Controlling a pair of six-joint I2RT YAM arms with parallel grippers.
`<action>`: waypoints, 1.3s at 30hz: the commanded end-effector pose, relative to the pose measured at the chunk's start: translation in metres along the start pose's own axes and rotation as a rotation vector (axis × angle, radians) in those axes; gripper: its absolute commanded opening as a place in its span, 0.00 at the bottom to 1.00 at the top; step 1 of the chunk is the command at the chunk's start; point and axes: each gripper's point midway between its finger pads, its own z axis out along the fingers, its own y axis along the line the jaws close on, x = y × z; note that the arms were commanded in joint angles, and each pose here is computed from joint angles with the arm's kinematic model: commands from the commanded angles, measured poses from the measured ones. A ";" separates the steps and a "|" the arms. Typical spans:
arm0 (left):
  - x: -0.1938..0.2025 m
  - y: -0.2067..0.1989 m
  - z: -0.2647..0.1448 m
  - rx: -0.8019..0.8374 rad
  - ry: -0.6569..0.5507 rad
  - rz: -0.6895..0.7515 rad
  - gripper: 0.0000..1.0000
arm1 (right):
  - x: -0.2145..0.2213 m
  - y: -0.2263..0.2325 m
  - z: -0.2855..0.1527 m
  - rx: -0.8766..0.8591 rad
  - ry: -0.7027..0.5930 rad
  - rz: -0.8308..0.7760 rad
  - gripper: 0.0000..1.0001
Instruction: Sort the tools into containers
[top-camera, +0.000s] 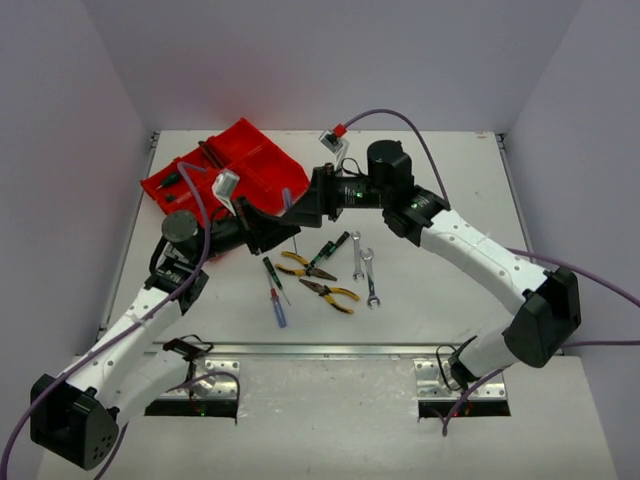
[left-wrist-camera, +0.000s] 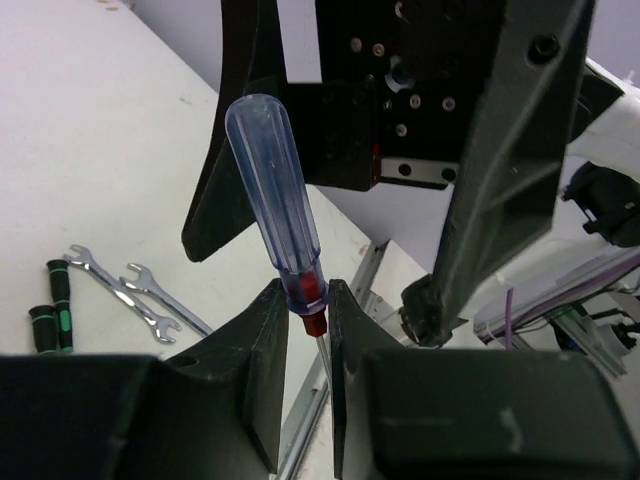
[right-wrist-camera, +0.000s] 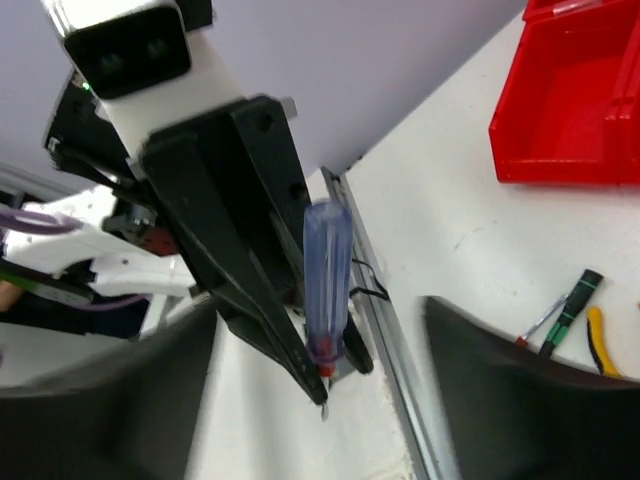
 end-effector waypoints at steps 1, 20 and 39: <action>-0.036 0.001 0.000 -0.096 -0.120 0.082 0.00 | -0.014 -0.002 -0.012 0.067 -0.079 -0.047 0.99; -0.197 0.391 -0.045 -1.623 -0.197 0.066 0.00 | 0.046 -0.056 -0.173 0.571 -0.277 -0.061 0.99; -0.184 0.501 0.006 -1.327 -0.061 0.293 0.00 | 0.102 -0.051 -0.179 0.505 -0.180 -0.082 0.99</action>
